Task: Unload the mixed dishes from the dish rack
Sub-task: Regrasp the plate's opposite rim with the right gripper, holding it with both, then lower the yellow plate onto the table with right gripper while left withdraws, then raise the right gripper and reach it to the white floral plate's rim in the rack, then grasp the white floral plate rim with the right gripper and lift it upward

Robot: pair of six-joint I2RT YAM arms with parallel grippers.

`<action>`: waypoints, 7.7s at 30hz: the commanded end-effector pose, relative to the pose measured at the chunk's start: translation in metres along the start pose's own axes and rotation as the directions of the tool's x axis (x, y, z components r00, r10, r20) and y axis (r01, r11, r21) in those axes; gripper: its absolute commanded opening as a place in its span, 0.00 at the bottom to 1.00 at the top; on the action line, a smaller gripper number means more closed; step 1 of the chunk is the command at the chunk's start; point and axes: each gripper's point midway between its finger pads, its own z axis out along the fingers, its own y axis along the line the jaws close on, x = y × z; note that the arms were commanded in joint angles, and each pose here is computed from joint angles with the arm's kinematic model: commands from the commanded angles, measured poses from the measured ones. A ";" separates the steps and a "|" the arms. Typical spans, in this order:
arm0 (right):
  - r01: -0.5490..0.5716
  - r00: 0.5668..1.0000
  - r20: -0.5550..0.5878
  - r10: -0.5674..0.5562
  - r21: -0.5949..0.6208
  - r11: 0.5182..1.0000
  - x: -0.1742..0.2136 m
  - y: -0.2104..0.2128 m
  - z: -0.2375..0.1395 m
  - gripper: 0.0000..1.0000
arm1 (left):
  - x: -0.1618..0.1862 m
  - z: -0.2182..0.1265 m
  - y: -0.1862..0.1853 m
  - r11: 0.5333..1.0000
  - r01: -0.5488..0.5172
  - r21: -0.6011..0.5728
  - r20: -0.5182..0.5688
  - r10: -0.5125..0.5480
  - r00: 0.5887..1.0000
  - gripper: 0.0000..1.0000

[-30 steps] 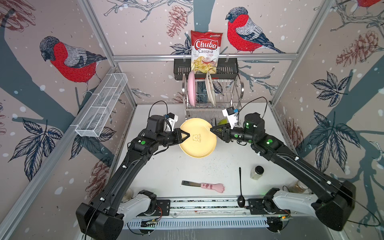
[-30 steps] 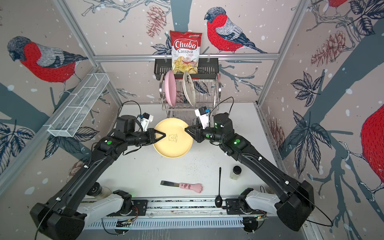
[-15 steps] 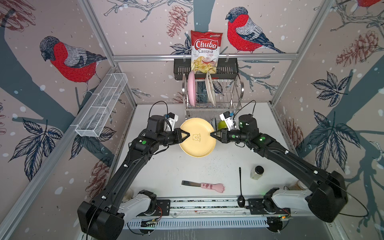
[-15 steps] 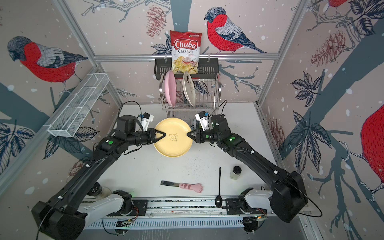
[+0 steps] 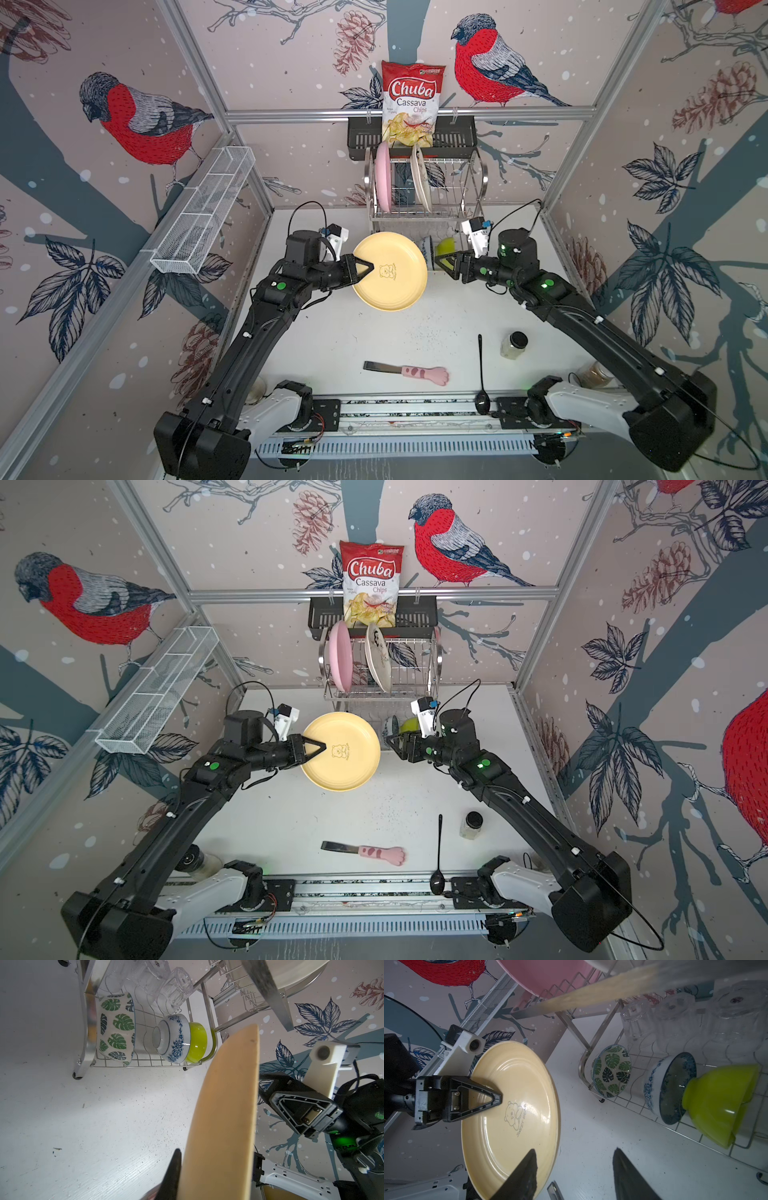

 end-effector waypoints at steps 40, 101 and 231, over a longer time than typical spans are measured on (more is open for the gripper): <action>-0.055 0.973 -0.222 0.066 0.056 0.997 0.065 -0.002 0.046 0.00 | -0.009 -0.011 -0.004 0.998 -0.061 0.024 0.067 0.059 0.996 0.86; -0.274 0.883 -0.205 0.423 0.507 0.818 0.186 -0.147 0.036 0.39 | -0.042 -0.030 0.021 0.987 -0.026 -0.157 0.181 0.055 0.982 0.97; 0.293 0.781 0.379 -0.496 0.478 0.828 -0.230 0.109 -0.032 0.00 | -0.160 -0.003 -0.019 0.965 -0.211 -0.159 0.250 0.246 0.937 0.81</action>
